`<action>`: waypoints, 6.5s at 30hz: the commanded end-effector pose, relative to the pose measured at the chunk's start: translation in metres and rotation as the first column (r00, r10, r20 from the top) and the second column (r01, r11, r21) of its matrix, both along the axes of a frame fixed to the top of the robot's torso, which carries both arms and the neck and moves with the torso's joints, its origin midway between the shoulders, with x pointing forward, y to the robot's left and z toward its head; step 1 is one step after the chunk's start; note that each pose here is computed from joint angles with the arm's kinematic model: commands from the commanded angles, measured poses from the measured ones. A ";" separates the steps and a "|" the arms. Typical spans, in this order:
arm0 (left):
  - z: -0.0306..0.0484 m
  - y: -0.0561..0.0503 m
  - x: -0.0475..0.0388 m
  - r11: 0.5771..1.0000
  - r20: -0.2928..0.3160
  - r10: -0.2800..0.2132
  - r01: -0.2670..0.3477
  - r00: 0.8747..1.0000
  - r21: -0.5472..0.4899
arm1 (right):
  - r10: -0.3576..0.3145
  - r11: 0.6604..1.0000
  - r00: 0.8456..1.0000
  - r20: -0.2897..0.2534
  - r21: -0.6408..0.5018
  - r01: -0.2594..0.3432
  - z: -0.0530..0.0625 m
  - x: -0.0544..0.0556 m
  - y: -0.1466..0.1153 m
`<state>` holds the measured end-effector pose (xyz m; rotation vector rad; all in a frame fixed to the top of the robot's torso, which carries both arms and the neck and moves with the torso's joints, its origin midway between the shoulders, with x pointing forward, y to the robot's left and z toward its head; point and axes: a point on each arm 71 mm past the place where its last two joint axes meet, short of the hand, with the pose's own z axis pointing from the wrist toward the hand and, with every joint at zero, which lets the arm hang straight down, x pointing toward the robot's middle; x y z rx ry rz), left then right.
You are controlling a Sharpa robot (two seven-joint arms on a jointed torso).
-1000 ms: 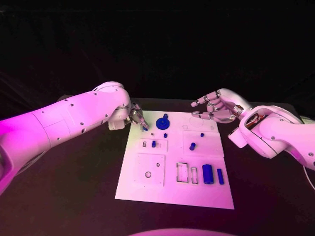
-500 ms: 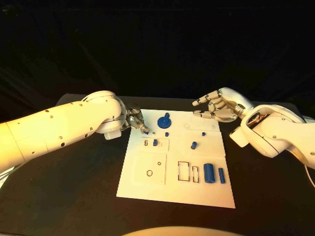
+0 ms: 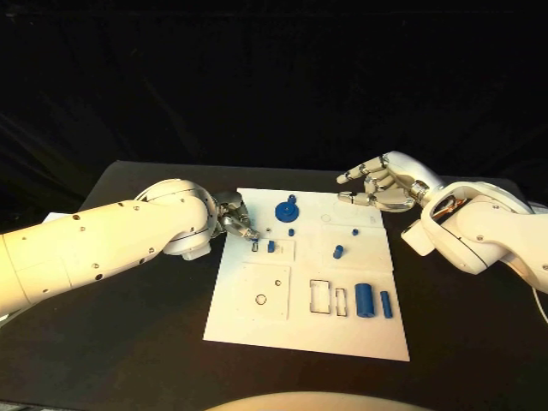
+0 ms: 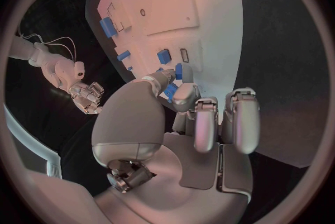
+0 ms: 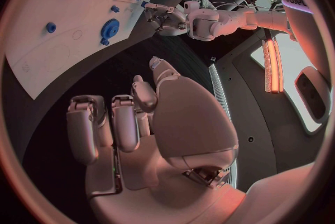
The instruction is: Assemble the parts on the task board
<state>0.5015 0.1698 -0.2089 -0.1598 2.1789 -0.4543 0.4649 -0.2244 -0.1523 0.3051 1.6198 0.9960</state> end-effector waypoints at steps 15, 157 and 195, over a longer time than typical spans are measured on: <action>-0.0060 0.001 -0.0024 0.998 -0.034 -0.013 0.015 0.999 0.065 | 0.013 1.000 1.000 -0.006 -0.002 -0.013 -0.002 -0.001 0.001; -0.0224 -0.009 0.0013 0.989 -0.177 0.024 0.003 0.984 0.146 | 0.012 1.000 1.000 -0.020 0.007 -0.012 -0.002 -0.003 -0.001; 0.0017 0.014 0.0076 0.960 0.028 0.079 -0.068 0.996 -0.272 | 0.010 1.000 1.000 -0.028 0.011 -0.010 -0.003 -0.002 -0.002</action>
